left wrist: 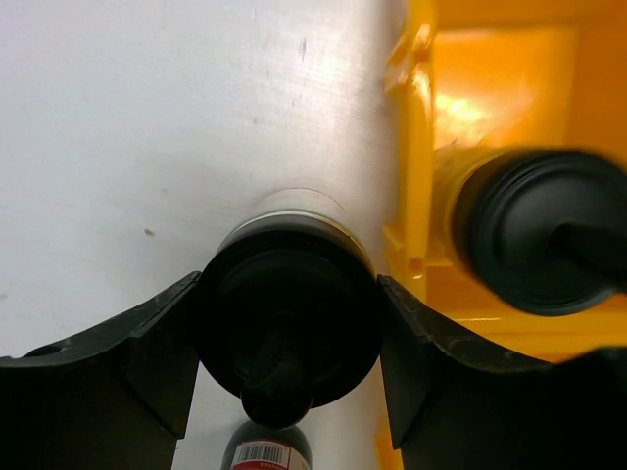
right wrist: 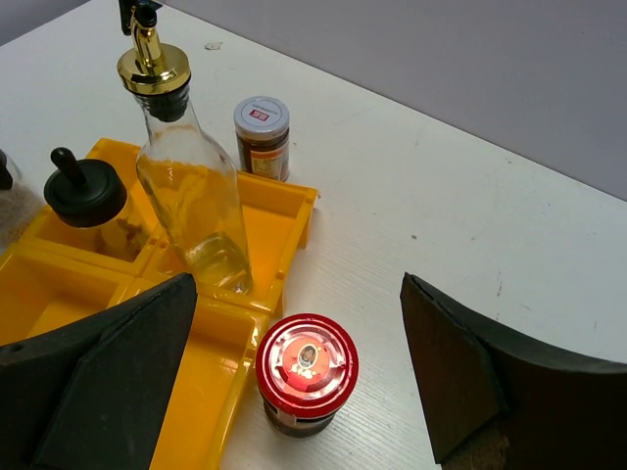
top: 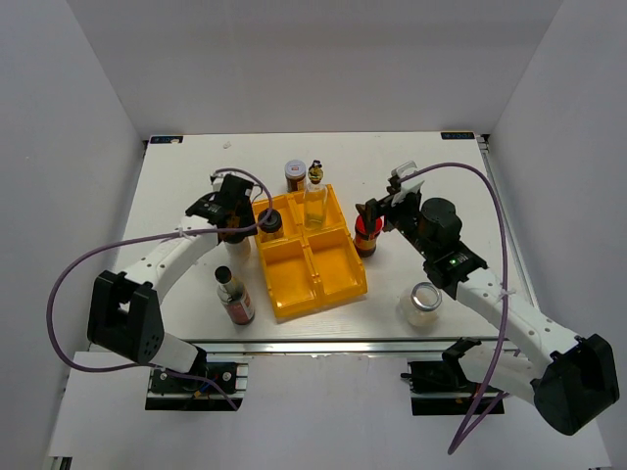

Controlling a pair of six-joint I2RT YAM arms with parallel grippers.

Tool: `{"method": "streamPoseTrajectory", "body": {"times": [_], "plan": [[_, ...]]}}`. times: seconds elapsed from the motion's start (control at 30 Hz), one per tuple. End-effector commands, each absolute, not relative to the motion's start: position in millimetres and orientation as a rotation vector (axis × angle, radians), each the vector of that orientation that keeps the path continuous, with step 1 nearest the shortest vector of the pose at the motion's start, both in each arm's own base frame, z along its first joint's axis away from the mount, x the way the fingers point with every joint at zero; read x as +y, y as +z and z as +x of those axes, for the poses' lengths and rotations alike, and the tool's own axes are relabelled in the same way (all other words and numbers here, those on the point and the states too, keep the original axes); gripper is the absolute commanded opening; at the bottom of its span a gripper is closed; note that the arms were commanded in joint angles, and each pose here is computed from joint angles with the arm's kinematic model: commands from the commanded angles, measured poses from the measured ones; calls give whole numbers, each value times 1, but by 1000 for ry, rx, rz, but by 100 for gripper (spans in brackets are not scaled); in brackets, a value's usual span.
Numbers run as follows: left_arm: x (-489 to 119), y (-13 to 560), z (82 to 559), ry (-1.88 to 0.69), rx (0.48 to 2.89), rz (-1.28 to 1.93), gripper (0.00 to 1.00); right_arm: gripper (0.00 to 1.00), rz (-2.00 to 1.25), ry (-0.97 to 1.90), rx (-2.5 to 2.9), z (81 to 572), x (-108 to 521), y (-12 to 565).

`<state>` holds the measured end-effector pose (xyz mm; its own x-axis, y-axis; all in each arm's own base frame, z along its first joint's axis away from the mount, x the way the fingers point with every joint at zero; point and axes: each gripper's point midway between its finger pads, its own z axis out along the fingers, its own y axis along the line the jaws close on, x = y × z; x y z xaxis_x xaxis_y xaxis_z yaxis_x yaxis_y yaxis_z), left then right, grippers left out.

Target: Organize the condiment bottles

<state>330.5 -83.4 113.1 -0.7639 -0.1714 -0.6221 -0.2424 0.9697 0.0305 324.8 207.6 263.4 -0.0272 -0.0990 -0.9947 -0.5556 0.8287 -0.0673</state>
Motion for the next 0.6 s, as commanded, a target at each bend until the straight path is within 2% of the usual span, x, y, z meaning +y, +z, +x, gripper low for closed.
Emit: {"method": "streamPoseTrajectory", "body": {"times": [0.0, 0.27, 0.57], "plan": [[-77, 176, 365, 146, 2268, -335, 20, 89, -499, 359, 1511, 327, 199, 285], [-99, 238, 428, 90, 2144, -260, 15, 89, -487, 309, 1531, 335, 192, 287], [-134, 213, 461, 12, 2229, -67, 12, 89, -470, 264, 1539, 340, 183, 286]]}}
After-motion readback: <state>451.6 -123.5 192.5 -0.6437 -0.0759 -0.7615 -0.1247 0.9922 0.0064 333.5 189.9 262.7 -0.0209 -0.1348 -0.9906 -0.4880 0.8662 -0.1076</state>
